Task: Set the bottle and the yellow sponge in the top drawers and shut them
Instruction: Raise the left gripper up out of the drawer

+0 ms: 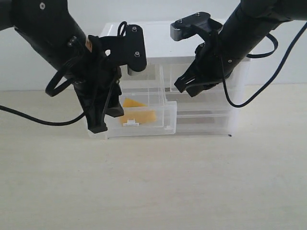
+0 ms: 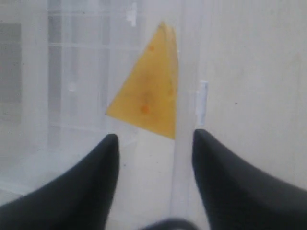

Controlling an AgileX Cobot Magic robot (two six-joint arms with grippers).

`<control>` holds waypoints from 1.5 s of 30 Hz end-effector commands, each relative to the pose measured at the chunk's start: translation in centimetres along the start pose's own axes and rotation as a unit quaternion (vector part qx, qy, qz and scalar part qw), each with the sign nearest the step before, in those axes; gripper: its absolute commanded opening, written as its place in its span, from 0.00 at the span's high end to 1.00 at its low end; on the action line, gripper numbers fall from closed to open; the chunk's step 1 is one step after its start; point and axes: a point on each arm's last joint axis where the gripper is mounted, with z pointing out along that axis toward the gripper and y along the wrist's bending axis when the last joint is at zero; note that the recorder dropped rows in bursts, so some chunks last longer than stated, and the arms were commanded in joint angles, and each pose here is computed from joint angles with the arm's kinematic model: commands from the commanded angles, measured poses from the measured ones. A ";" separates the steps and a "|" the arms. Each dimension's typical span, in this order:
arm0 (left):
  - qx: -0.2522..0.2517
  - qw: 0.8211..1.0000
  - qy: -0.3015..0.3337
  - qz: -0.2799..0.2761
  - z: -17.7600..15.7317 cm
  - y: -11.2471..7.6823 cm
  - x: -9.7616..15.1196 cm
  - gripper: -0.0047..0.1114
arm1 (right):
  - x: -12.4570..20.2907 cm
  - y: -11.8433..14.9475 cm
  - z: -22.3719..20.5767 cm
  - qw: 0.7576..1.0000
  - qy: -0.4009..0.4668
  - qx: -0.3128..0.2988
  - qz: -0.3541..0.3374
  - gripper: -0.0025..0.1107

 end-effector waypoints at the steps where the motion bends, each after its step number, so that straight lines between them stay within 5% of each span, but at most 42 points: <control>1: -0.024 1.000 -0.018 -0.009 -0.6 0.5 -0.3 0.45 | 0.0 -0.2 -0.6 1.000 -0.005 0.005 0.000 0.98; 13: -0.015 0.999 -0.027 -0.029 -3.7 0.1 0.1 0.45 | -0.1 -0.2 -0.7 1.000 -0.008 0.006 0.000 0.98; 21: 0.070 0.994 -0.027 -0.082 -7.8 -2.2 0.9 0.46 | -0.1 -0.3 -0.7 1.000 -0.009 0.007 -0.001 0.98; 23: 0.097 0.989 -0.008 -0.116 -8.7 -2.9 1.4 0.55 | -0.1 -0.2 -0.7 1.000 -0.008 0.006 -0.001 0.98; 26: 0.119 0.985 0.014 -0.126 -8.5 -3.9 2.1 0.89 | -0.1 -0.2 -0.7 1.000 -0.008 0.006 -0.001 0.98; 31: 0.208 0.964 0.012 -0.165 -4.9 -7.5 3.1 0.92 | -0.1 -0.2 -0.7 1.000 -0.007 0.006 -0.001 0.98; 40: 0.061 0.968 -0.100 -0.221 -0.4 -7.2 3.4 0.92 | -0.1 -0.2 -0.6 1.000 -0.006 0.005 -0.001 0.98; 45: 0.005 0.972 -0.114 -0.206 0.9 -6.1 3.2 0.92 | -0.1 -0.2 -0.6 1.000 -0.006 0.005 -0.001 0.98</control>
